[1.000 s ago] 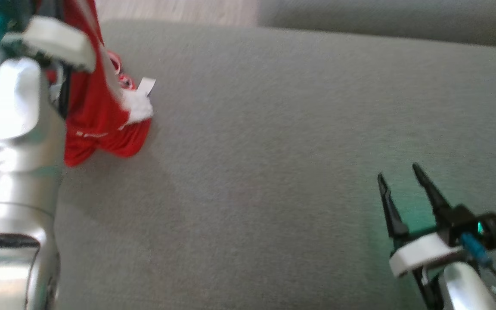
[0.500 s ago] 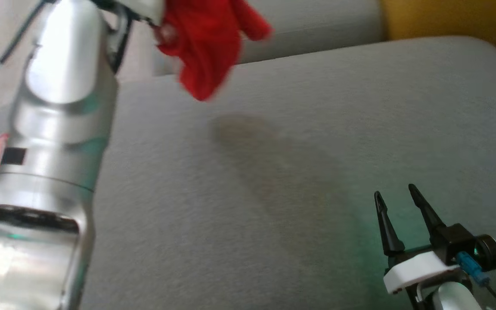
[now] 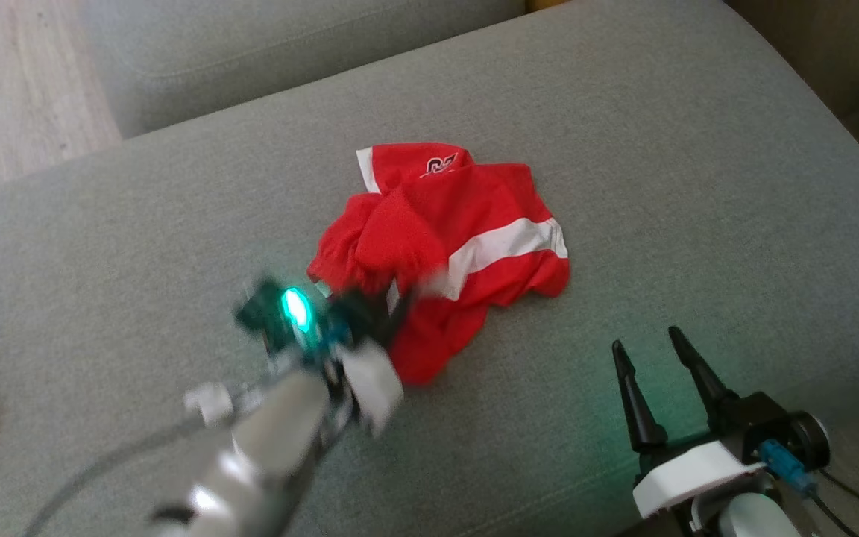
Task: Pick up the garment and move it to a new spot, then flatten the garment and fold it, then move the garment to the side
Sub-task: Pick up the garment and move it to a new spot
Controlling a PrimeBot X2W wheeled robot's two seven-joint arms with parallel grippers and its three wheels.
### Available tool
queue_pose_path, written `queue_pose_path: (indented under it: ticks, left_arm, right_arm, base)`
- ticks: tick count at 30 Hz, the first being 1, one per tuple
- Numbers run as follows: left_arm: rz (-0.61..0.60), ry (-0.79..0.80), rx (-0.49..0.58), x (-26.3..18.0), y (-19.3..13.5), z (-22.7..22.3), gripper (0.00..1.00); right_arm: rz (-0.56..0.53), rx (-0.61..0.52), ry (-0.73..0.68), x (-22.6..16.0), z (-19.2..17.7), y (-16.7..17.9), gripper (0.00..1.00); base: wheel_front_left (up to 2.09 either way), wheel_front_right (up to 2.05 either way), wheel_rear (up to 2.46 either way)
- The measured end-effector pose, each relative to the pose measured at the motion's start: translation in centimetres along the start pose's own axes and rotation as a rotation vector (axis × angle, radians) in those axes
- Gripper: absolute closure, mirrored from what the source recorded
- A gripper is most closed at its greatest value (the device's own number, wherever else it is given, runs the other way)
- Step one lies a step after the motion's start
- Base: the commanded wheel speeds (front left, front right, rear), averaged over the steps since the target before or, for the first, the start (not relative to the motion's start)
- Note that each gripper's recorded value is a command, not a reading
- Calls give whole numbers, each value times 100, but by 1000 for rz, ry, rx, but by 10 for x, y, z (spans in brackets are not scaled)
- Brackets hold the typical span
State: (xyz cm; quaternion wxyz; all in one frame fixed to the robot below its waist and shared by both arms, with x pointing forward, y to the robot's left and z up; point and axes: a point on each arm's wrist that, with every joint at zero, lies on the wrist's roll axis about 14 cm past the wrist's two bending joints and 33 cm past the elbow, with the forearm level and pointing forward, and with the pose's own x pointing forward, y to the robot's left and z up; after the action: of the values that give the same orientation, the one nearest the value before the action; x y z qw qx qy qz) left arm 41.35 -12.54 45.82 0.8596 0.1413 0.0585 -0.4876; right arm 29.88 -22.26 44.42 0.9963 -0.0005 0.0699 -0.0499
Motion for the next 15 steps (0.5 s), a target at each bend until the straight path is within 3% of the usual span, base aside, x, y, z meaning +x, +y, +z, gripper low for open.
queue_pose_path:
  ticks: [1, 2, 11, 15]
  left_arm:
    - [-23, 20, -30, -4, -14, -14, 15]
    - [-26, 29, -54, -7, -22, -22, 0]
    - [190, -125, -203, -40, -12, 8, 0]
    - [381, -135, -314, -90, -4, -11, 0]
  right_arm:
    - [1, 5, 12, 0, -4, 1, 0]
    - [4, 8, 19, 0, -6, 2, 0]
    - [20, 31, -11, 6, 2, 6, 0]
    - [53, 45, 7, -1, -7, 17, 0]
  base:
    - [0, 0, 0]
    - [0, 0, 0]
    - [0, 0, 0]
    - [0, 0, 0]
